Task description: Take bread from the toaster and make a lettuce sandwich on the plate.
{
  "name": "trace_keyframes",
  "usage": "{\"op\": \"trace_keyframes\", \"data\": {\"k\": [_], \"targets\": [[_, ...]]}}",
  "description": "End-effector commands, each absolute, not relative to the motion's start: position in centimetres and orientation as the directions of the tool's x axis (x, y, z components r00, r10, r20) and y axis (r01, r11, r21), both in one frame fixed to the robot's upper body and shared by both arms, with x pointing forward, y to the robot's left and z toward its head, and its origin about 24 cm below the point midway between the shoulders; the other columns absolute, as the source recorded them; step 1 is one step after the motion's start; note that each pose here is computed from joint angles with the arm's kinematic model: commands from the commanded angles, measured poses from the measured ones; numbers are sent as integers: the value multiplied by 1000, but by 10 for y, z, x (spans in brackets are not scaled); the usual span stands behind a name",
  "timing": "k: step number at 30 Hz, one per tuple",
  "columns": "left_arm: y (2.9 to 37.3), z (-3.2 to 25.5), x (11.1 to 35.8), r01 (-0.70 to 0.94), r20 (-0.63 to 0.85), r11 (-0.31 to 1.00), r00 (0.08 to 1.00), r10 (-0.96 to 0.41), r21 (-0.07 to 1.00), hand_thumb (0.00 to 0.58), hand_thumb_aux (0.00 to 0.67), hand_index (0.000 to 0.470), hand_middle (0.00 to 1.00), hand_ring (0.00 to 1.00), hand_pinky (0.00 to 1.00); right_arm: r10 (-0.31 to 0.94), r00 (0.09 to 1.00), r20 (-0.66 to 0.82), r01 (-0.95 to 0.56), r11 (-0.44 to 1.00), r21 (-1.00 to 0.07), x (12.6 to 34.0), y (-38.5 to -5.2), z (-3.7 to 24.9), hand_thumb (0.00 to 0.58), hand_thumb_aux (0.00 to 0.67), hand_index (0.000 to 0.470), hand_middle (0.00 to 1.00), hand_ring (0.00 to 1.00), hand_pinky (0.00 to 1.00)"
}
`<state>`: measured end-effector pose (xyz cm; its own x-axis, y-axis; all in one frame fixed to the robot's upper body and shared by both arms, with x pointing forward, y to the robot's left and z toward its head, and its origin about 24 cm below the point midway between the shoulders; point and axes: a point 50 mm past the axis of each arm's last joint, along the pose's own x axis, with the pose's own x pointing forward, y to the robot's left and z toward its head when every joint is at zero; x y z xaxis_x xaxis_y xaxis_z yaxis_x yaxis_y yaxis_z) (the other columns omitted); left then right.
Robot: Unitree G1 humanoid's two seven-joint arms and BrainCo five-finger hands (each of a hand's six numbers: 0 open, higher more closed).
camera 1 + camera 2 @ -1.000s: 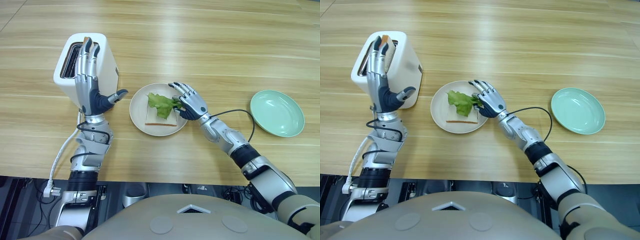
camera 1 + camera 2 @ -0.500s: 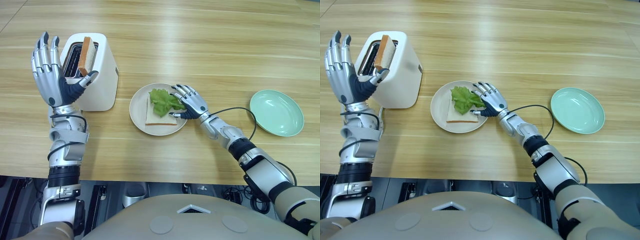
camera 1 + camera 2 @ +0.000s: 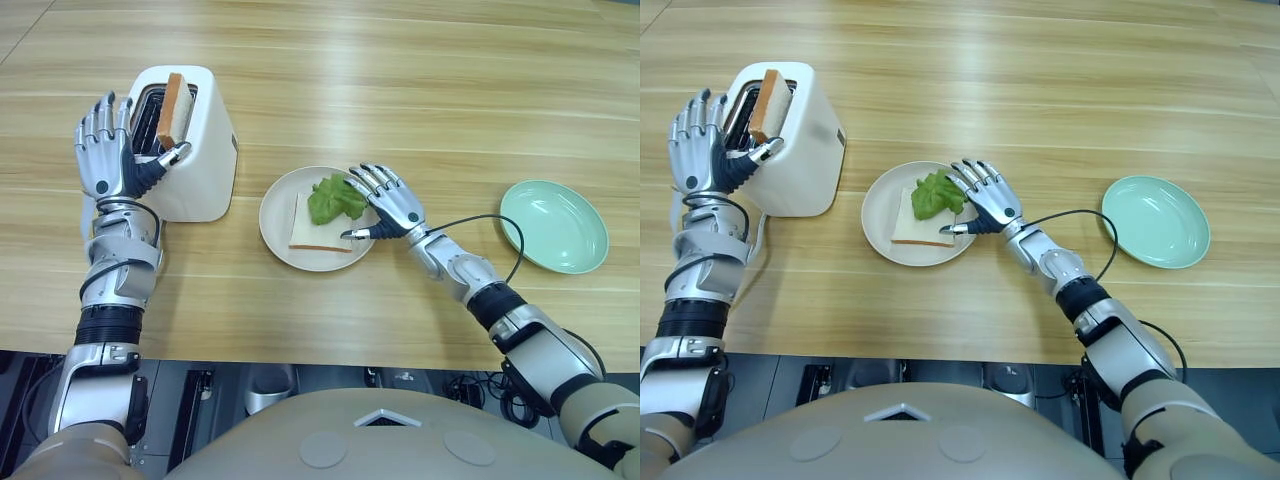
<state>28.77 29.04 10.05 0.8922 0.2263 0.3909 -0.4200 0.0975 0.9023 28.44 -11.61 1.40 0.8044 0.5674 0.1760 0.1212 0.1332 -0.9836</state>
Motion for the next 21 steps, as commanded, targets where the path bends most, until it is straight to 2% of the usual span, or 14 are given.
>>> {"op": "trace_keyframes", "data": {"k": [1, 2, 3, 4, 5, 7, 8, 9, 10, 11, 12, 16, 21], "targets": [[286, 85, 292, -305, 279, 116, 939, 199, 945, 508, 434, 298, 0, 0, 0, 581, 786, 211, 145, 159, -977, 276, -114, 24, 0, 0, 0, 0, 0, 0], [285, 84, 292, -290, 264, 124, 945, 192, 949, 528, 470, 323, 0, 0, 0, 596, 773, 218, 145, 169, -975, 273, -110, 26, 0, 0, 0, 0, 0, 0], [284, 82, 293, -275, 248, 135, 951, 187, 952, 528, 470, 323, 0, 0, 0, 615, 759, 212, 133, 173, -976, 269, -106, 27, 0, 0, 0, 0, 0, 0], [284, 81, 292, -264, 237, 141, 954, 183, 954, 566, 565, 388, 0, 0, 0, 633, 747, 203, 120, 173, -978, 265, -102, 26, 0, 0, 0, 0, 0, 0], [284, 80, 292, -254, 227, 145, 957, 181, 956, 580, 654, 449, 0, 0, 0, 650, 734, 195, 106, 174, -979, 261, -98, 25, 0, 0, 0, 0, 0, 0], [285, 80, 293, -248, 222, 145, 959, 174, 958, 580, 670, 460, 0, 0, 0, 663, 718, 210, 105, 195, -975, 256, -94, 28, 0, 0, 0, 0, 0, 0], [284, 81, 293, -250, 225, 146, 960, 167, 957, 580, 670, 460, 67, 67, 67, 660, 716, 229, 114, 213, -970, 254, -94, 31, 0, 0, 0, 0, 0, 0], [282, 83, 293, -257, 235, 146, 960, 154, 955, 580, 670, 460, 259, 259, 259, 652, 715, 254, 129, 234, -964, 253, -94, 34, 0, 0, 0, 0, 0, 0], [279, 86, 294, -267, 247, 149, 959, 140, 952, 580, 670, 460, 639, 639, 639, 639, 715, 285, 147, 260, -954, 252, -95, 39, 0, 0, 0, 0, 0, 0], [278, 87, 294, -274, 256, 151, 958, 129, 950, 580, 670, 460, 733, 733, 733, 629, 714, 308, 163, 279, -947, 251, -95, 42, 0, 0, 0, 0, 0, 0], [276, 89, 294, -280, 263, 156, 957, 120, 947, 580, 670, 460, 1000, 1000, 1000, 619, 714, 328, 178, 292, -940, 251, -96, 45, 0, 0, 0, 0, 0, 0], [277, 95, 294, -331, 310, 196, 942, 131, 923, 580, 670, 460, 1000, 1000, 1000, 585, 710, 391, 228, 335, -914, 250, -98, 51, 0, 0, 0, 0, 0, 0], [282, 128, 290, -577, 544, 273, 816, 195, 769, 580, 670, 460, 1000, 1000, 1000, 541, 710, 451, 276, 375, -885, 249, -102, 55, 0, 0, 0, 0, 0, 0]]}}
